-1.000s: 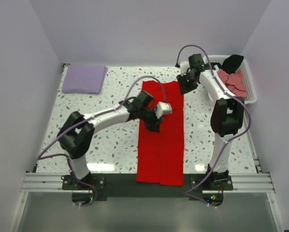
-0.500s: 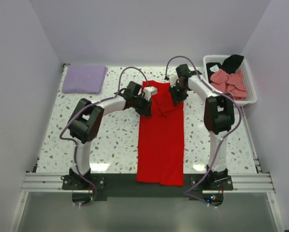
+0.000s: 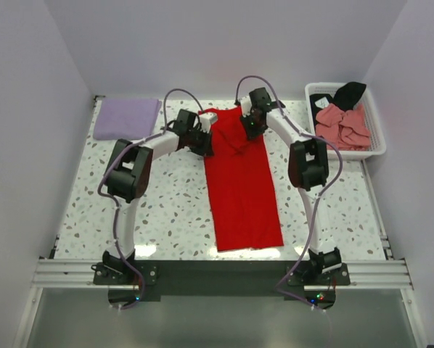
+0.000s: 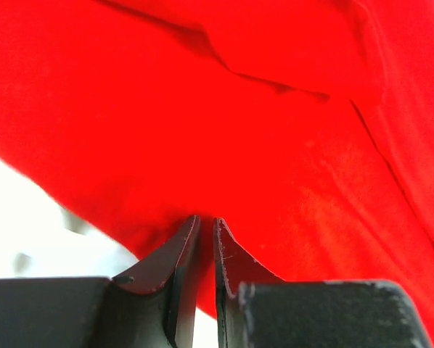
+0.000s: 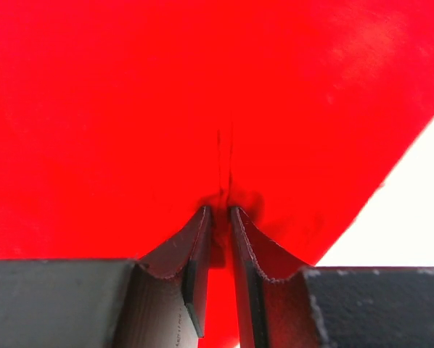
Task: Fold and stack the t-shirts
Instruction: Fold the tshirt
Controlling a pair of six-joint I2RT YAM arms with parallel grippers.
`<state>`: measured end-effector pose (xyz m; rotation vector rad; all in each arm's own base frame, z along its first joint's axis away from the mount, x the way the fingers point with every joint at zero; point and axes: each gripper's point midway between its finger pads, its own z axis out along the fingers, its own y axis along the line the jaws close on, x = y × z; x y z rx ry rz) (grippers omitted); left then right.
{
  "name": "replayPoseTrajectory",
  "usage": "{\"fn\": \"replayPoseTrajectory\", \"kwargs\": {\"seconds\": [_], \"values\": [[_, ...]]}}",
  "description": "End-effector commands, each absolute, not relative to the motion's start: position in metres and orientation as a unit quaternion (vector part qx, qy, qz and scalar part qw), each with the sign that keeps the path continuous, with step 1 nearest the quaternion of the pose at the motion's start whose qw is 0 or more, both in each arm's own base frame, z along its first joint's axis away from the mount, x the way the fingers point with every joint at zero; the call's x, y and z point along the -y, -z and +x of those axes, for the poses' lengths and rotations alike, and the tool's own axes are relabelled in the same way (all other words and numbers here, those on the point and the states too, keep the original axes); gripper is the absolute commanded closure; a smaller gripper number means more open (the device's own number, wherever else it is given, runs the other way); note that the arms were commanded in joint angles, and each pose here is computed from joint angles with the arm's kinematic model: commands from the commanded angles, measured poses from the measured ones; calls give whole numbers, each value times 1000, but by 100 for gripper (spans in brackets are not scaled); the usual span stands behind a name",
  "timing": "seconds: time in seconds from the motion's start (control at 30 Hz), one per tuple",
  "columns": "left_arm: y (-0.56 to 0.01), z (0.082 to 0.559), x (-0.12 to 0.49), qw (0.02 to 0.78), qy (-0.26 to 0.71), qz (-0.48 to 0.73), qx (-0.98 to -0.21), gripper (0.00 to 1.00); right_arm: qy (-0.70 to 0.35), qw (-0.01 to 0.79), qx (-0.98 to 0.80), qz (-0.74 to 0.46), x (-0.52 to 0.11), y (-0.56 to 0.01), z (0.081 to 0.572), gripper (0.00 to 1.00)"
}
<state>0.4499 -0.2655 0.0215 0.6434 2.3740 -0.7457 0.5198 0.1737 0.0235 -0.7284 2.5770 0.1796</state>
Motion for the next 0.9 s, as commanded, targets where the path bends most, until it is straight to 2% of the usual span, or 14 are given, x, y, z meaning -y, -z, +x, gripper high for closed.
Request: {"fn": "replayPoseTrajectory", "kwargs": {"seconds": [0.0, 0.13, 0.33, 0.5, 0.53, 0.63, 0.73, 0.77, 0.83, 0.87], "values": [[9, 472, 234, 271, 227, 215, -910, 82, -18, 252, -932, -258, -171, 13, 557, 79], [8, 506, 218, 289, 215, 197, -912, 82, 1, 302, -915, -268, -174, -1, 588, 75], [5, 542, 198, 305, 195, 177, -915, 83, 3, 316, -901, -297, -186, -7, 592, 69], [-2, 542, 200, 307, 214, 180, -910, 83, 17, 341, -890, -301, -190, -26, 594, 48], [-4, 540, 203, 307, 220, 181, -908, 83, 24, 350, -887, -299, -188, -35, 597, 47], [-22, 530, 211, 321, 248, 189, -894, 77, 32, 383, -874, -296, -188, -72, 607, 46], [-69, 524, 218, 365, 271, 227, -862, 72, 14, 408, -863, -297, -192, -108, 604, 43], [-104, 523, 218, 398, 270, 253, -839, 66, -1, 435, -851, -296, -196, -146, 599, 42], [-133, 516, 217, 429, 265, 282, -817, 58, -24, 438, -845, -306, -200, -165, 582, 37], [-174, 511, 215, 468, 252, 312, -787, 52, -32, 449, -838, -310, -201, -183, 575, 35]]}}
